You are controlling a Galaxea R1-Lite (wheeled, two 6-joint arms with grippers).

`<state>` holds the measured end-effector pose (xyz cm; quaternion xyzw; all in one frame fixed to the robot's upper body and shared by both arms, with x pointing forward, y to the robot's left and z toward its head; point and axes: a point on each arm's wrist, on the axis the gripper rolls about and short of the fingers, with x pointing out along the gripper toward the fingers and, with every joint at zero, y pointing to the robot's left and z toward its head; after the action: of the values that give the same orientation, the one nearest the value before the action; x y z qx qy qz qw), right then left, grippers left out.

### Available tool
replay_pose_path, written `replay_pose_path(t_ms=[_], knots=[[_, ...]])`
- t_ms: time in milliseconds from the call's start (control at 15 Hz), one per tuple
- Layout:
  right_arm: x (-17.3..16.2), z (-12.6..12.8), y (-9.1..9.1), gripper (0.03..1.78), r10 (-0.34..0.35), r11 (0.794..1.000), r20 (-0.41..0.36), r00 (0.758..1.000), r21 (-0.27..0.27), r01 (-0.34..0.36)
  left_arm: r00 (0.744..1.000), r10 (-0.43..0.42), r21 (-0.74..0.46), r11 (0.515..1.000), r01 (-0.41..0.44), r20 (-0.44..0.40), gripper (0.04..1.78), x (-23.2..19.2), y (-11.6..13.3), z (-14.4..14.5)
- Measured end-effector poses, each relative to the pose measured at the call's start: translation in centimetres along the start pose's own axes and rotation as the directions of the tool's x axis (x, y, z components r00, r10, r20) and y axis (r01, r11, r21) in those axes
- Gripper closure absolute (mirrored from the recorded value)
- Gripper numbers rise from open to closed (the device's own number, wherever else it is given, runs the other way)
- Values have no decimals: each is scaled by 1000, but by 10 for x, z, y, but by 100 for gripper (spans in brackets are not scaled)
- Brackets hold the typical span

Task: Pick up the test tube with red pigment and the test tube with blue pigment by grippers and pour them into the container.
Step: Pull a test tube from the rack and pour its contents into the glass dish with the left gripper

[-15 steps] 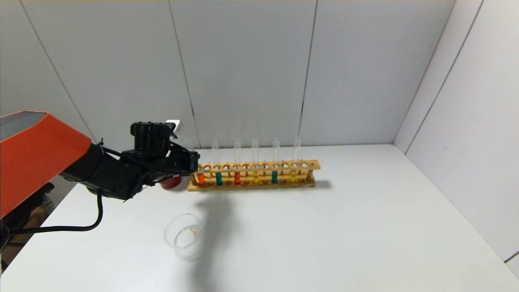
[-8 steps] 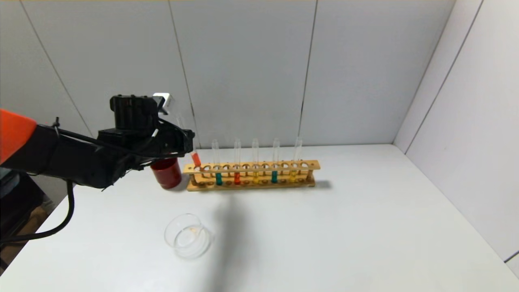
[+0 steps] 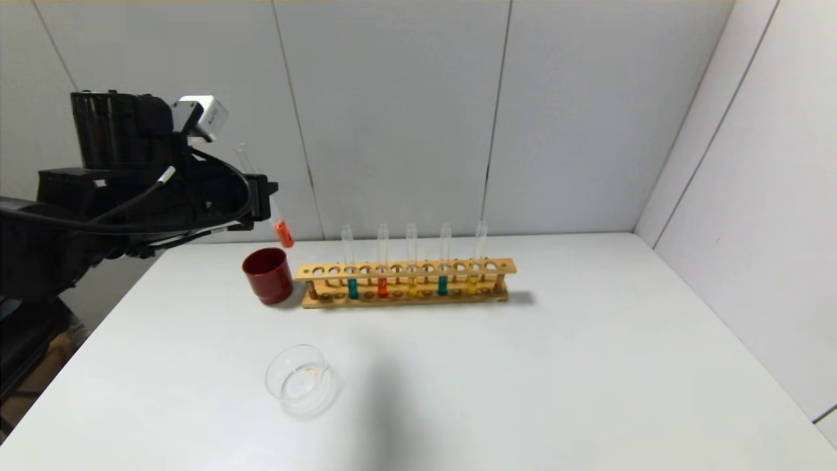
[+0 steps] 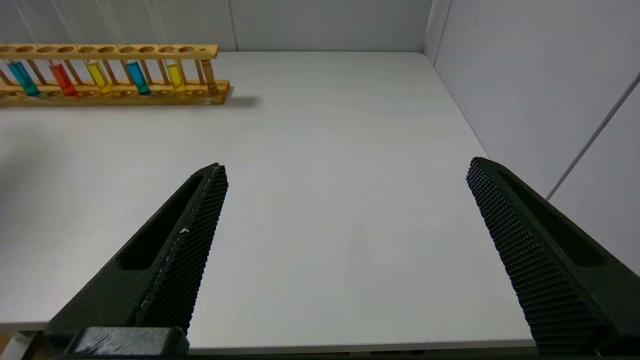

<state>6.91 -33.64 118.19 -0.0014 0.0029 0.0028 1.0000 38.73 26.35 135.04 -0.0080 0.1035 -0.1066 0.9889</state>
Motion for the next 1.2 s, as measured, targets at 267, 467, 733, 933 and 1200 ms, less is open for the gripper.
replay_pose_path(t_ms=[267,467,733,933,1200], knots=[[0,0,0,6,-1,1000,0,1000,0,1,998,32,79,996,-29,-48,150,-34,4,-23],[0,0,0,6,0,1000,0,1000,0,0,995,54,155,987,-41,-81,150,-54,11,-42],[0,0,0,6,0,1000,0,1000,0,0,988,70,281,959,-28,-140,150,-70,32,-67],[0,0,0,6,0,1000,0,1000,0,0,984,37,379,925,33,-175,150,-79,48,-81],[0,0,0,6,-1,1000,0,1000,0,1,978,-71,504,848,162,-194,150,-87,62,-90]])
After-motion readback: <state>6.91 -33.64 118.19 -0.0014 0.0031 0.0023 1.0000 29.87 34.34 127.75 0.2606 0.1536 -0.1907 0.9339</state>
